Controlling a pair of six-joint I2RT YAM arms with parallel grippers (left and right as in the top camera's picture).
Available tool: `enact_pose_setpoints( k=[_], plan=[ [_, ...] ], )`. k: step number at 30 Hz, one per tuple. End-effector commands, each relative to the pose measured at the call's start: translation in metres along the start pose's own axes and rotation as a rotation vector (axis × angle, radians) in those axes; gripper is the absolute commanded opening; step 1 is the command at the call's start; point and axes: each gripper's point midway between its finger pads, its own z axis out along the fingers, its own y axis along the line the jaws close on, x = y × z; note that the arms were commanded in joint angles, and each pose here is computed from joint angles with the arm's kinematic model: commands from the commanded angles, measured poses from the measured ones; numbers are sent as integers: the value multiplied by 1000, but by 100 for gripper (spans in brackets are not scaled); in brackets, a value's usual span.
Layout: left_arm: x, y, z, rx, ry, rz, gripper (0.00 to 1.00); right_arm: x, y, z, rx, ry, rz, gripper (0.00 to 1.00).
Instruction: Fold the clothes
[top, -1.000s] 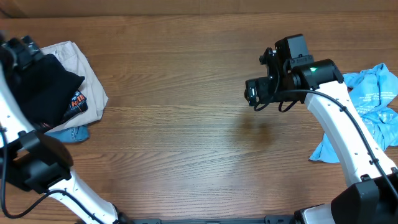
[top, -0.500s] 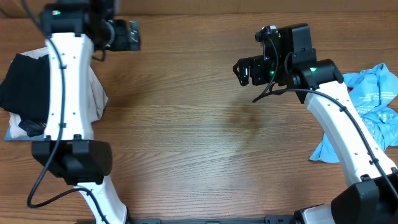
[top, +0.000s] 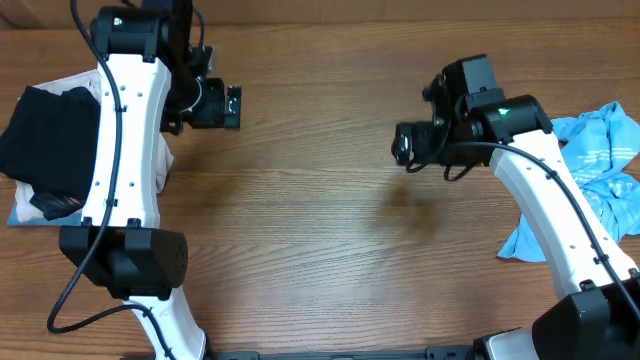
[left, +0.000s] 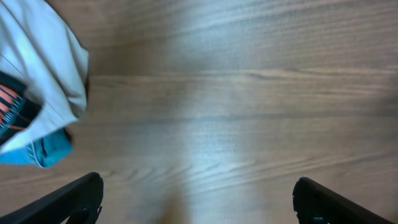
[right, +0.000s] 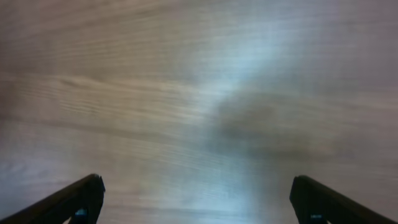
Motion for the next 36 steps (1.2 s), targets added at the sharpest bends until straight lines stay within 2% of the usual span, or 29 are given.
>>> enact_pose_setpoints(
  k=[1, 6, 11, 12, 19, 23, 27, 31, 36],
  plan=[
    [25, -8, 15, 10, 92, -26, 100, 25, -7, 6, 22, 93, 77, 100],
    [73, -14, 50, -29, 259, 9, 100, 62, -14, 4, 55, 218, 106, 100],
    [110, -23, 54, -54, 196, 52, 100, 72, -5, -19, 30, 140, 89, 100],
    [127, -26, 47, -41, 135, 52, 100, 77, 2, -33, 11, 80, 75, 100],
    [179, -30, 4, 40, -210, 135, 100, 94, 12, -88, -30, -269, 21, 100],
    [188, -15, -36, 38, -508, 142, 100, 103, 7, -126, -63, -530, -8, 100],
    [188, 1, -84, 18, -801, 89, 100, 109, -6, -152, -70, -705, 12, 100],
    [192, 21, -116, -39, -980, 26, 100, 117, -9, -159, -82, -728, 11, 100],
    [196, 25, -121, -54, -1007, 20, 100, 129, -16, -148, -48, -659, 11, 100]
  ],
)
